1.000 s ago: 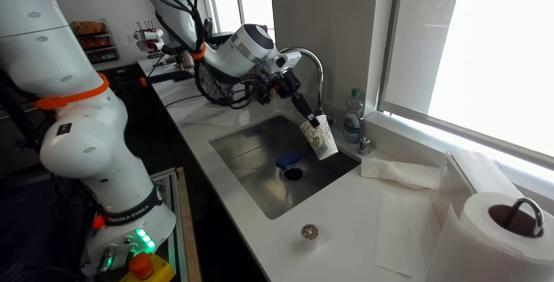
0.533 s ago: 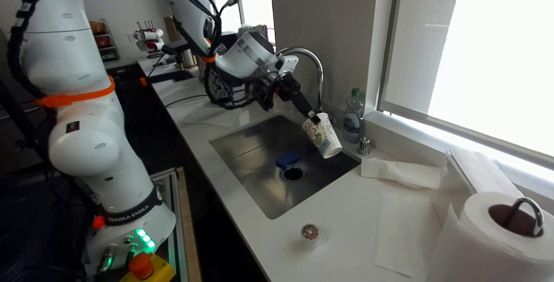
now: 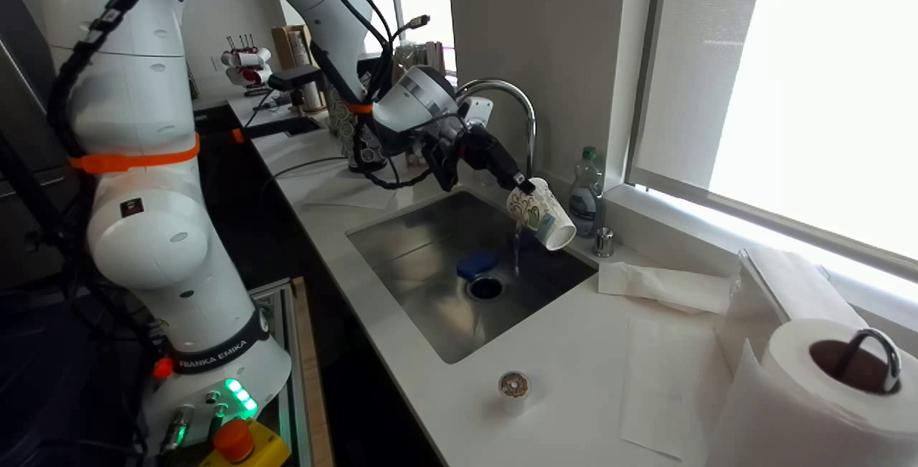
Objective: Pour the water in the cup into the sink
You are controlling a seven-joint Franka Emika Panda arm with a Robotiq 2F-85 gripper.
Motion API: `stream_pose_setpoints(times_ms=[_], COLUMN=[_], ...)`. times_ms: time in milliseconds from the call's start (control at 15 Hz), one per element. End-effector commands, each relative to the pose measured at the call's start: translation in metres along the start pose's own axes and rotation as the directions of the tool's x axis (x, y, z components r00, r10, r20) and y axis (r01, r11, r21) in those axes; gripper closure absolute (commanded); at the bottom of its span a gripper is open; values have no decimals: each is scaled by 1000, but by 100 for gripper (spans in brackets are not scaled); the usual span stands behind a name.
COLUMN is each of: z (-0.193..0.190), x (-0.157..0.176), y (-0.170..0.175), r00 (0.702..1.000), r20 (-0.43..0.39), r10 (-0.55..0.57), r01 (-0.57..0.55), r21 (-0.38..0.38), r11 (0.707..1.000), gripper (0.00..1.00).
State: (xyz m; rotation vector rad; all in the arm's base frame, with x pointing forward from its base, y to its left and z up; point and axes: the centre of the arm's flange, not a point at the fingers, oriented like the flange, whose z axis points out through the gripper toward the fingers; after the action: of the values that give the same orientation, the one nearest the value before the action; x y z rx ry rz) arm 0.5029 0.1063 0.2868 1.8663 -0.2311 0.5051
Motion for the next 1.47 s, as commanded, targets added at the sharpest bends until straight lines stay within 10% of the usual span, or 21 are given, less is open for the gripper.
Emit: stream_pose_setpoints(times_ms=[0, 1400], z=[0, -32], x=[0, 11], y=[-1, -49], r00=[1000, 985], r20=[0, 2], r10=[-1, -171], r01=[1, 164], r21=[0, -310], r11=[1000, 937], gripper=[96, 99])
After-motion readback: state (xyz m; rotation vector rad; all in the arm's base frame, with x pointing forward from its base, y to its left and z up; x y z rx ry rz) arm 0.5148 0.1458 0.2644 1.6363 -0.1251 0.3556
